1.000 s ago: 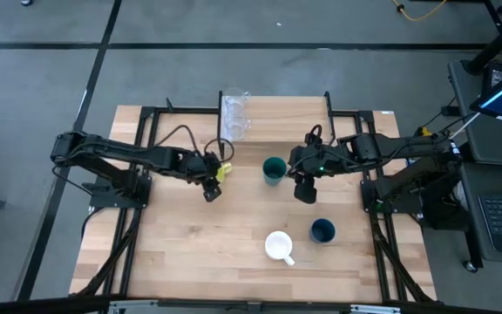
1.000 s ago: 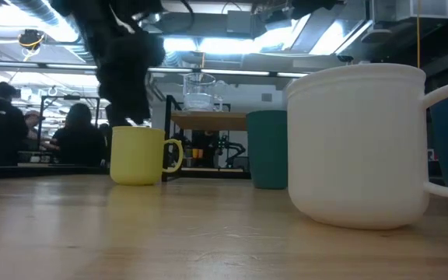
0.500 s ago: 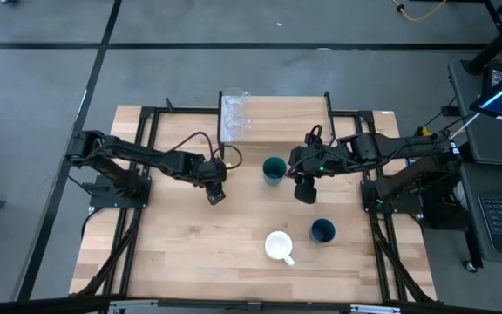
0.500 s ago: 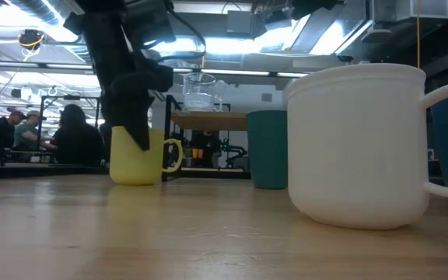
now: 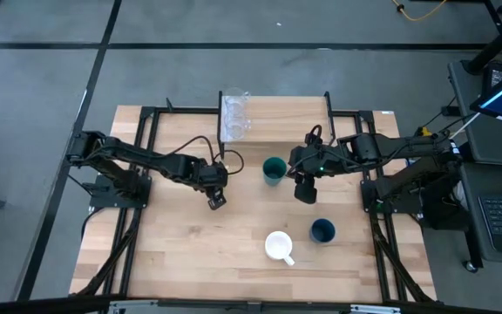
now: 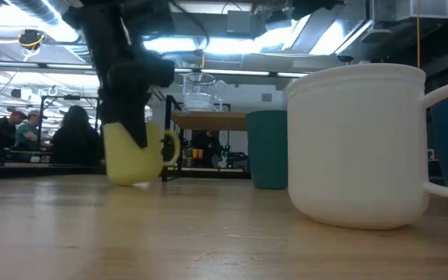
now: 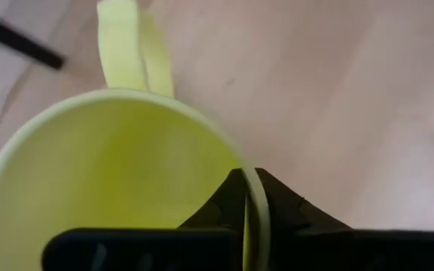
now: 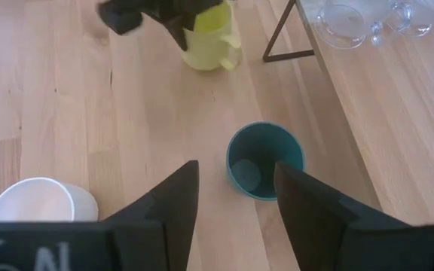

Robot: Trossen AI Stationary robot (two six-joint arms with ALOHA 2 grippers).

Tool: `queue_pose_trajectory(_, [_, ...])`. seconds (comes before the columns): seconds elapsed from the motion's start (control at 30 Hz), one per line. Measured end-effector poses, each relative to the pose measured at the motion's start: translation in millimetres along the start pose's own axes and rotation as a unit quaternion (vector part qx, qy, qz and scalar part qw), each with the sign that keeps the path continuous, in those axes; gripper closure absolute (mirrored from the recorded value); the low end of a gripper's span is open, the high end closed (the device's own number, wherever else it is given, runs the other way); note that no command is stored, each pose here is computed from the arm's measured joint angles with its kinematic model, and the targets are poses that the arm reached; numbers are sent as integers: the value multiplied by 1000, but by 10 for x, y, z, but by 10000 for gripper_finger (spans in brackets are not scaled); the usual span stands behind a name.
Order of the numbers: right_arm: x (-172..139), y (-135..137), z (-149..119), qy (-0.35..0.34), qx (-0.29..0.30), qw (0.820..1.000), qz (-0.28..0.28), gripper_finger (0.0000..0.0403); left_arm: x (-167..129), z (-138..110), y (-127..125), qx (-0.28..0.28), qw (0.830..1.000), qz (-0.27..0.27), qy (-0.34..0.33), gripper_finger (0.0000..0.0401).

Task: Stack small to large cups/mugs on shelf
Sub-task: Put the yellow mug on the shelf

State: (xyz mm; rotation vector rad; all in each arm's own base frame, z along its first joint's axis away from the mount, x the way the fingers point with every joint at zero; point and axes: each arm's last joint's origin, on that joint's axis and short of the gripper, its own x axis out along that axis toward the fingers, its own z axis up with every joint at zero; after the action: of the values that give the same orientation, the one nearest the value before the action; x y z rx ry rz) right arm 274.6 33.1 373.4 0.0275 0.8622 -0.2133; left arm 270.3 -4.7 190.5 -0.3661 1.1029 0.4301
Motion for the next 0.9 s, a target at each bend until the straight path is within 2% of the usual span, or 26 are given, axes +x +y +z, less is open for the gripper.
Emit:
queue_pose_trajectory(0.13, [-1,-8,-37,18,9,1000,-4,226,-208,151,-205,14,999,-33,-32,395])
queue_pose_trajectory(0.27, [-13,-18,-131,64,37,997,-17,226,-551,423,-365,32,994,-59,-85,397])
queue_pose_trajectory(0.4, [-54,49,-236,104,54,993,-24,226,-879,677,-404,40,988,-67,-134,398])
queue_pose_trajectory(0.53, [-117,168,-305,116,42,992,-18,226,-1179,953,-345,43,981,-70,-175,399])
queue_pose_trajectory(0.77, [-212,343,-368,83,32,995,-53,226,-1365,1488,-282,84,981,-26,-170,399])
queue_pose_trajectory(0.9, [-261,380,-377,19,41,989,-140,226,-1436,1644,-321,129,978,-24,-160,399])
